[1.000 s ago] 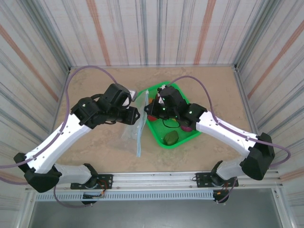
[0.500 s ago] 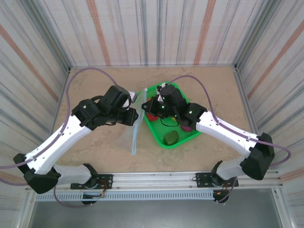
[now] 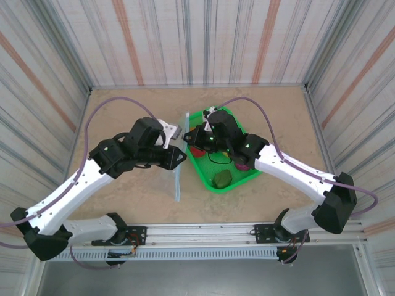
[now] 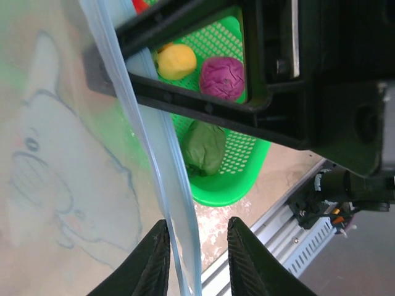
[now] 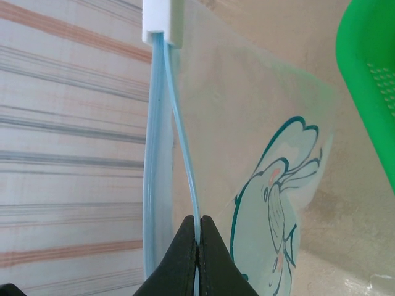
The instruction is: Place the food in the zip-top bag and seal the zipper
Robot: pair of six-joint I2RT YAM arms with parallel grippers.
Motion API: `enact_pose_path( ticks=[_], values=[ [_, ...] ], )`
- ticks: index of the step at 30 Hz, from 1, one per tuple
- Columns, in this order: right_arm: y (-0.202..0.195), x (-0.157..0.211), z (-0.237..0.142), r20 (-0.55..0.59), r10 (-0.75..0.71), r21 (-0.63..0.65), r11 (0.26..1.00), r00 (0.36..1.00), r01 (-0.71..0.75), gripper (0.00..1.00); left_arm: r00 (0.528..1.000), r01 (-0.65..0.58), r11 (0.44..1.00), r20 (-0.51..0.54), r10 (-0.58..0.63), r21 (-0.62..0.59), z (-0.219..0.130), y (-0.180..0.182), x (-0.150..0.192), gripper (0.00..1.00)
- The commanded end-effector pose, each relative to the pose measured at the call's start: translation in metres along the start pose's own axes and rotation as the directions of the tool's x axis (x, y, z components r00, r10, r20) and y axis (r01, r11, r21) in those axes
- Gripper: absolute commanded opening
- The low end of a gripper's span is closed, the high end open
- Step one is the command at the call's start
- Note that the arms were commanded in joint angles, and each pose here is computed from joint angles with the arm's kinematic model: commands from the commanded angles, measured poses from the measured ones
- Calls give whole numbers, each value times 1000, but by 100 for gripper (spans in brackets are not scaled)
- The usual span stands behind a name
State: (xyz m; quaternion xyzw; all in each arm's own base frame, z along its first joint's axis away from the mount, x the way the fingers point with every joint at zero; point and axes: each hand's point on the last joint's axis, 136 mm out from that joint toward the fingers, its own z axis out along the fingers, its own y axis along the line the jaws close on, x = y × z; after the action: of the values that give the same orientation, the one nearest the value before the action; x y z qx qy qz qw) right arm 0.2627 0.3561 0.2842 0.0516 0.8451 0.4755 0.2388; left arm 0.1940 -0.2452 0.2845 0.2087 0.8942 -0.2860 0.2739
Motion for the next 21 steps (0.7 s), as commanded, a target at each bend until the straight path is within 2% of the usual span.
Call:
enact_pose_path(
  ticks=[1,4,8,10,12,16,21],
  values=[
    [1,2,0,-7,24,-17,1000,1000,-25,0,997,-39,997,57,43,-65,-10,9,-12,28],
    [4,4,0,-12,21,-24,999,1000,-21,0,998,-39,996,55,44,-82,-6,13,-13,26],
    [6,6,-1,-17,17,-30,999,1000,-17,0,997,-43,996,59,48,-83,-2,16,-16,14],
    [7,6,-2,-18,15,-33,999,1000,-16,0,997,-34,995,65,40,-90,-1,20,-18,11],
    [7,6,-2,-15,14,-31,999,1000,-15,0,997,-24,995,65,30,-95,-1,22,-20,11],
    [7,6,-2,-13,15,-29,999,1000,-15,0,999,-17,996,35,20,-89,5,21,-17,19],
    [8,6,-1,-17,15,-31,999,1000,-16,0,1000,-10,995,12,11,-94,11,23,-13,20]
  ],
)
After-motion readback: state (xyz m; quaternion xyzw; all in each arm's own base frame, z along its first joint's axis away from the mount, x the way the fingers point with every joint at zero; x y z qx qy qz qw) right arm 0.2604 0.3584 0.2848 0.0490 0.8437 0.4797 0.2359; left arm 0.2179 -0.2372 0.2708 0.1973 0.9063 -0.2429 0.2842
